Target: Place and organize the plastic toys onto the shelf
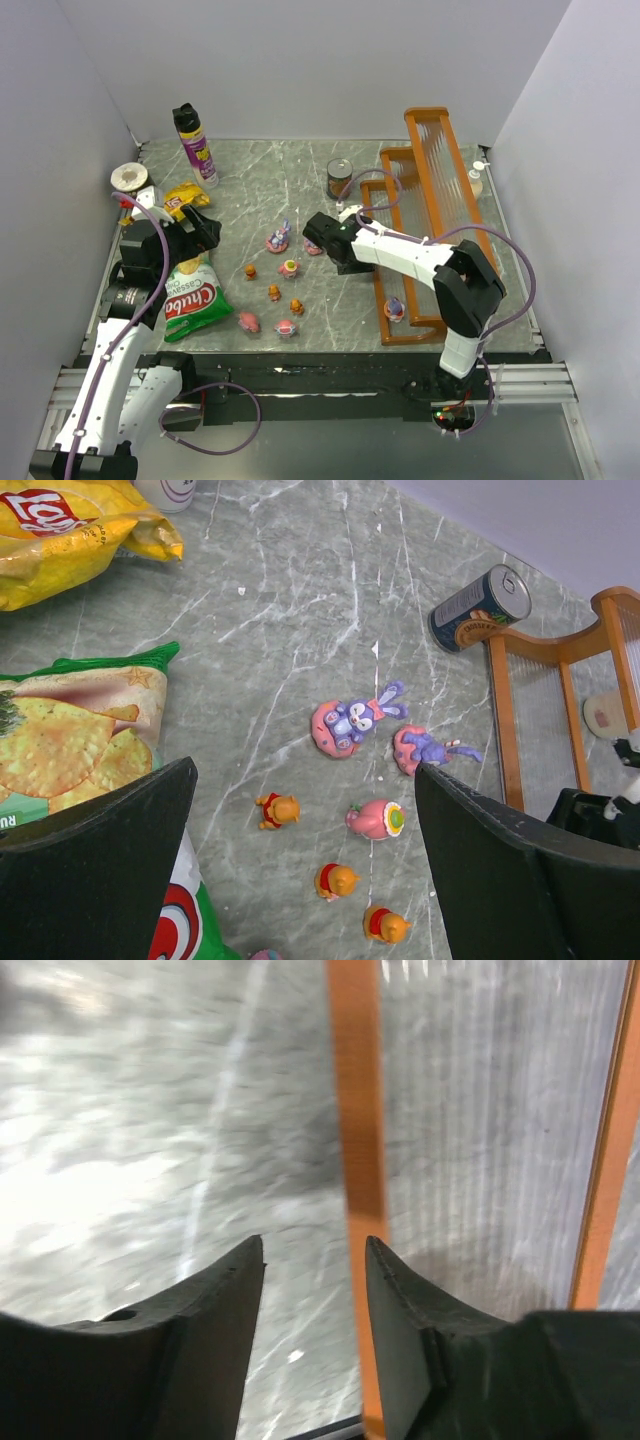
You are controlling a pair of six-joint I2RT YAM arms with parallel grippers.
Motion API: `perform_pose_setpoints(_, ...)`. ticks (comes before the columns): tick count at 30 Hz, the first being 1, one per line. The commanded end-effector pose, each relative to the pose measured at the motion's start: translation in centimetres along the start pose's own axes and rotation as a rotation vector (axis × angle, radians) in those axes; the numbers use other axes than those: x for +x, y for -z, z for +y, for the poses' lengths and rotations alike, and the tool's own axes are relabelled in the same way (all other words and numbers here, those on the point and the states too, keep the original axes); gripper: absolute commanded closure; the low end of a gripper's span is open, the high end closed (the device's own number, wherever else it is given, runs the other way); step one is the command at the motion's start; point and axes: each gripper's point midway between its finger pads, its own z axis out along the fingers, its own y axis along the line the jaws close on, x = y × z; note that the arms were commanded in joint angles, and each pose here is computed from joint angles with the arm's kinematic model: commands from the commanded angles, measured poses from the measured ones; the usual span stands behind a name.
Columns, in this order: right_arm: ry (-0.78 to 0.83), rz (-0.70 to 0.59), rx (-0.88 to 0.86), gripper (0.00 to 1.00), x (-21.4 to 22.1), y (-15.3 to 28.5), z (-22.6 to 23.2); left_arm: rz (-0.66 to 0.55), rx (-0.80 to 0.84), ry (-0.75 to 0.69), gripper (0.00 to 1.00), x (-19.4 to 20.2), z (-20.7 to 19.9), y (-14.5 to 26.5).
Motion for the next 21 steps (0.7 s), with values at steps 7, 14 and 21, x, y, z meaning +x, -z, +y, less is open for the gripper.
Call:
perform_pose_setpoints(7,0.078,-0.170,-0.102,0.39,-2.9,4.0,1.6,-0.026,0.017,0.011,0.04,-1.2,-0.6,0.3)
perform_pose_setpoints(14,0.256,-0.379,-0.399,0.23,-6.2,7.0,5.1,-0.023,0.018,0.009,0.04,-1.2,-0.5,0.2)
perform_pose_setpoints(21,0.373,-0.462,-0.545,0.12,-10.4,7.7,7.0,-0.021,0.001,0.012,0.04,-1.2,-0.1,-0.1)
